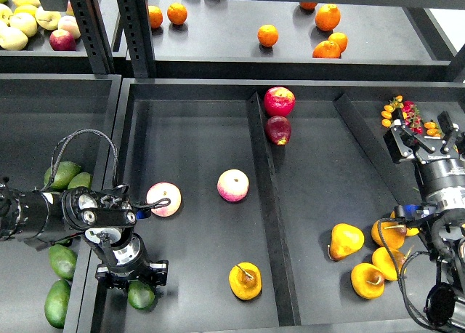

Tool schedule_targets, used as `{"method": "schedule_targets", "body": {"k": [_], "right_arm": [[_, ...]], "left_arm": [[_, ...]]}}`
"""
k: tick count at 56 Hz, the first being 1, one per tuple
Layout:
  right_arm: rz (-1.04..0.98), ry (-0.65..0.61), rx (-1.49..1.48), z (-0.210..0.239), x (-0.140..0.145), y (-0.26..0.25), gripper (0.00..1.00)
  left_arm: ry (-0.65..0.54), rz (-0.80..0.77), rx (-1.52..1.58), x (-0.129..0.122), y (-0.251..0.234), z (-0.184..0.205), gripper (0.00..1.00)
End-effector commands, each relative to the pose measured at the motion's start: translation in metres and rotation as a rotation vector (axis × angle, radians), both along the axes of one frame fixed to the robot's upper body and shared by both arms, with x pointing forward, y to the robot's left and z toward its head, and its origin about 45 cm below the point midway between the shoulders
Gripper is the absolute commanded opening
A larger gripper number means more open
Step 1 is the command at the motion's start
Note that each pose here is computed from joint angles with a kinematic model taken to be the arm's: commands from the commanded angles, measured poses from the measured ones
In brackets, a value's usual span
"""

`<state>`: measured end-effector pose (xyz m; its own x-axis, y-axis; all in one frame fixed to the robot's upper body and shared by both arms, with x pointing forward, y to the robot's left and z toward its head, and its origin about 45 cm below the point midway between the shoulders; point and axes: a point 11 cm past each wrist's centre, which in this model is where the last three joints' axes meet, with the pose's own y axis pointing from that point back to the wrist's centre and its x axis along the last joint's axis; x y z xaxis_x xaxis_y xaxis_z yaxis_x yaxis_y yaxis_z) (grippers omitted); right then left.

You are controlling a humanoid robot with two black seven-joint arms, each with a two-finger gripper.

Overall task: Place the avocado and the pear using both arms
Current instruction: 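Lift the avocado with the left gripper and carry it to the avocado bin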

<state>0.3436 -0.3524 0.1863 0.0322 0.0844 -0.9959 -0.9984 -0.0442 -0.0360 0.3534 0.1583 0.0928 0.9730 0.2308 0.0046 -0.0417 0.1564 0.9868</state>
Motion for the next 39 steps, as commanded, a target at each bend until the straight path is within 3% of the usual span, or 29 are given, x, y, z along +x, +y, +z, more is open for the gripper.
{"method": "schedule_targets", "body": {"k": [1, 9, 20, 39], "right_arm": [[0.005, 0.002, -0.001, -0.001, 0.0, 0.002, 1.0], [0.007, 0.003, -0.002, -0.002, -0.001, 0.002, 1.0], [0.014, 0.005, -0.004, -0.004, -0.003, 0.003, 1.0], [0.02, 0.006, -0.009, -0.004, -0.003, 0.005, 1.0]], "left_arm": [[-0.092, 0.036, -0.03, 0.035, -0.007, 0.036, 0.28], [-0.162, 0.067, -0.037, 0.059, -0.003, 0.061, 0.28], [-0.243, 0.209, 0.001, 0.087, 0.071, 0.093, 0.28], [-0.276, 0.452, 0.09, 0.075, 0.208, 0.11, 0.29]]}}
